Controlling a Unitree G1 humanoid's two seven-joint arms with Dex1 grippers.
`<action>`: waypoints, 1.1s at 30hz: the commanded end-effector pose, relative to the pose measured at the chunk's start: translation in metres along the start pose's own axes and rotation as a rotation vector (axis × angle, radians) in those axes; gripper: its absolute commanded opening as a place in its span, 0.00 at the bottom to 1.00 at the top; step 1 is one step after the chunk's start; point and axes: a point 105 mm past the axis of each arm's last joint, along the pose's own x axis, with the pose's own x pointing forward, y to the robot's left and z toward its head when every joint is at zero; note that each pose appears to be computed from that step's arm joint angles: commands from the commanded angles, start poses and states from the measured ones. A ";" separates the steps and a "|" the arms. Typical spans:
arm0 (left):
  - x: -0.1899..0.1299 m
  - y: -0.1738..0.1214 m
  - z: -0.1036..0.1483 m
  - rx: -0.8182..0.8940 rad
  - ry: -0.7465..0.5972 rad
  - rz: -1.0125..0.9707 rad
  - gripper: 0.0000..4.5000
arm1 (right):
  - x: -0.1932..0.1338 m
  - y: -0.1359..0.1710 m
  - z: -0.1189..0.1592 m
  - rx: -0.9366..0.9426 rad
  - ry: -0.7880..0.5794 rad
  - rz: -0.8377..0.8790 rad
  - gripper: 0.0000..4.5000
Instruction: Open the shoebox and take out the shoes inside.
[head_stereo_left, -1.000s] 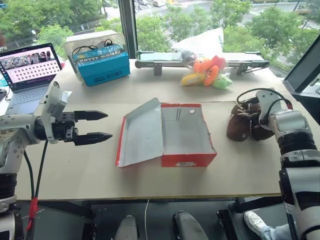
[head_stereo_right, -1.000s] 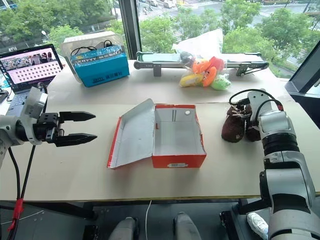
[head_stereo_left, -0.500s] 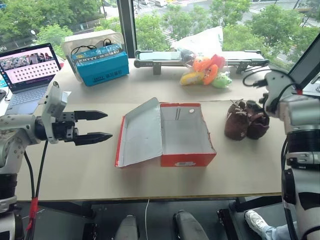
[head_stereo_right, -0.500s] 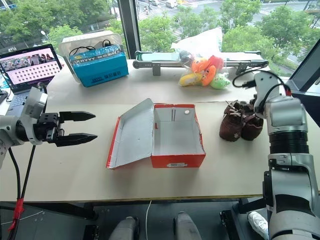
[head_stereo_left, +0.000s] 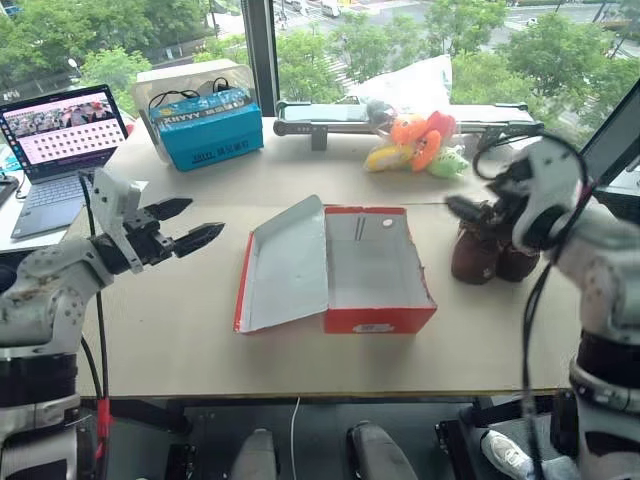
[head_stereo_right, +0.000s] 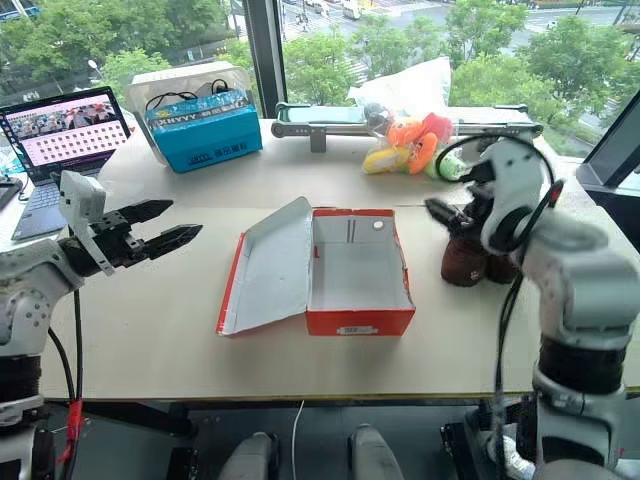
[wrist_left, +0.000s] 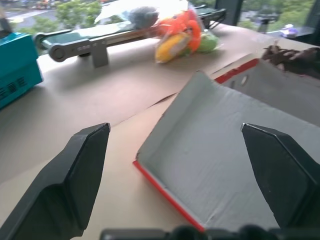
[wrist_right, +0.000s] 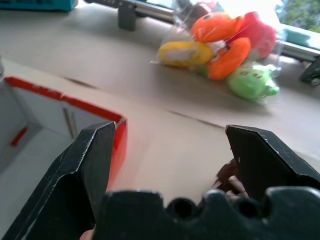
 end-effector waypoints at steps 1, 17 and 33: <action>-0.024 0.027 -0.027 -0.016 -0.037 0.382 1.00 | -0.022 0.013 -0.039 0.057 0.006 -0.046 0.93; -0.037 0.028 -0.095 -0.077 0.024 0.660 1.00 | -0.028 -0.012 -0.081 0.096 -0.028 -0.377 0.93; -0.031 0.022 -0.096 -0.110 -0.019 0.636 1.00 | -0.033 0.001 -0.026 0.425 -0.286 -0.192 0.93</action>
